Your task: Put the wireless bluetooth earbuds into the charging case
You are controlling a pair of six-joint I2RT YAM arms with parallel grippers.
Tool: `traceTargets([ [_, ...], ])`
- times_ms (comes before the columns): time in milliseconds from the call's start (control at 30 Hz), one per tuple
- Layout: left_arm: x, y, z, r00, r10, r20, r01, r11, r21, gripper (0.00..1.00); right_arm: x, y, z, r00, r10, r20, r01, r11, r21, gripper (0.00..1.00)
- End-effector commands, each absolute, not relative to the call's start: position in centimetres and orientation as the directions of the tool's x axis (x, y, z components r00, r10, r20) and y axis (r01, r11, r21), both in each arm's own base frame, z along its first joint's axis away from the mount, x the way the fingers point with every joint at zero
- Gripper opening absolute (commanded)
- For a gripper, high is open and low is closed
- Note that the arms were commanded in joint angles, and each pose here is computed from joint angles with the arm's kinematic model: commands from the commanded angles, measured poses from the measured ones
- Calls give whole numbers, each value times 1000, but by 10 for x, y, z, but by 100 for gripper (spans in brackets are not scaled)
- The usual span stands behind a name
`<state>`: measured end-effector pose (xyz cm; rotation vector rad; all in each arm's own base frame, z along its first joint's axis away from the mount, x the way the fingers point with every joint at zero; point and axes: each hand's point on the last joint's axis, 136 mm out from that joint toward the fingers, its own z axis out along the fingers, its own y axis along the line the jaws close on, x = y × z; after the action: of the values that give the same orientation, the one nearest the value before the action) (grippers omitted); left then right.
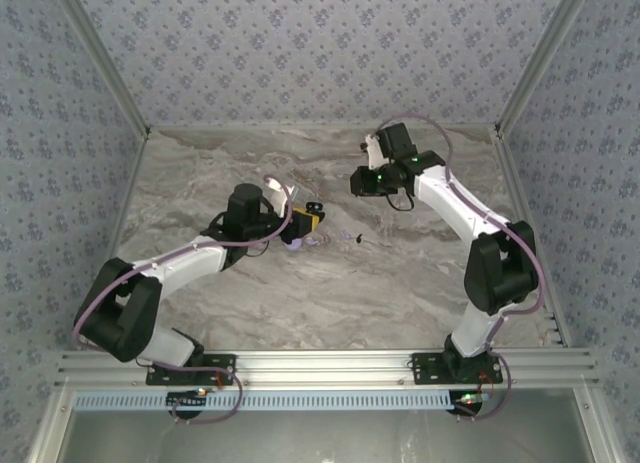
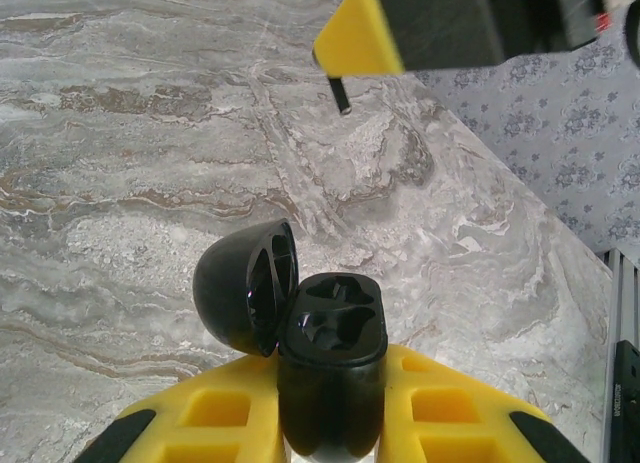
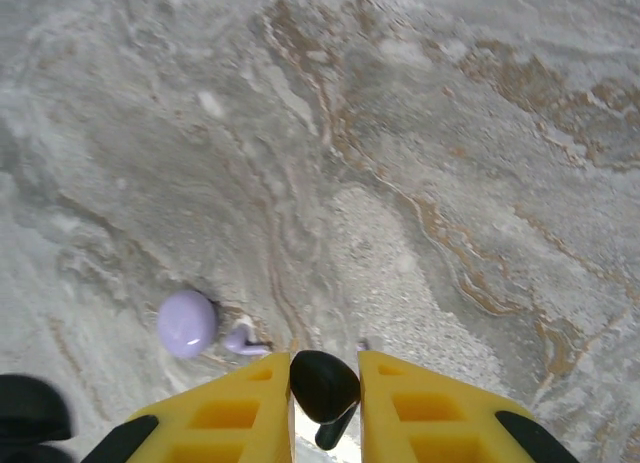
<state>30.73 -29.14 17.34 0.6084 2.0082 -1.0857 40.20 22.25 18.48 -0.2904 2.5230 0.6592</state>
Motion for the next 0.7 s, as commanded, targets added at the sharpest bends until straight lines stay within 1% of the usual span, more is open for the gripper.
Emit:
traceTargets([
  [0,317,-299,190,-566,17,-824,715,507,-481,21,396,230,209,-819,-62,-571,-369,818,440,22],
  [167,319,-300,192,-564,5,-826,716,502,-485,21,388,239,229,-793,-63,-606,-415,784,462,22],
  [400,318,-303,199,-530,-19,-848,741,477,-473,20,374,255,258,-748,-71,-660,-480,743,465,23],
  [667,319,-306,218,-476,-80,-876,773,436,-460,20,363,268,278,-716,-67,-695,-520,715,467,23],
])
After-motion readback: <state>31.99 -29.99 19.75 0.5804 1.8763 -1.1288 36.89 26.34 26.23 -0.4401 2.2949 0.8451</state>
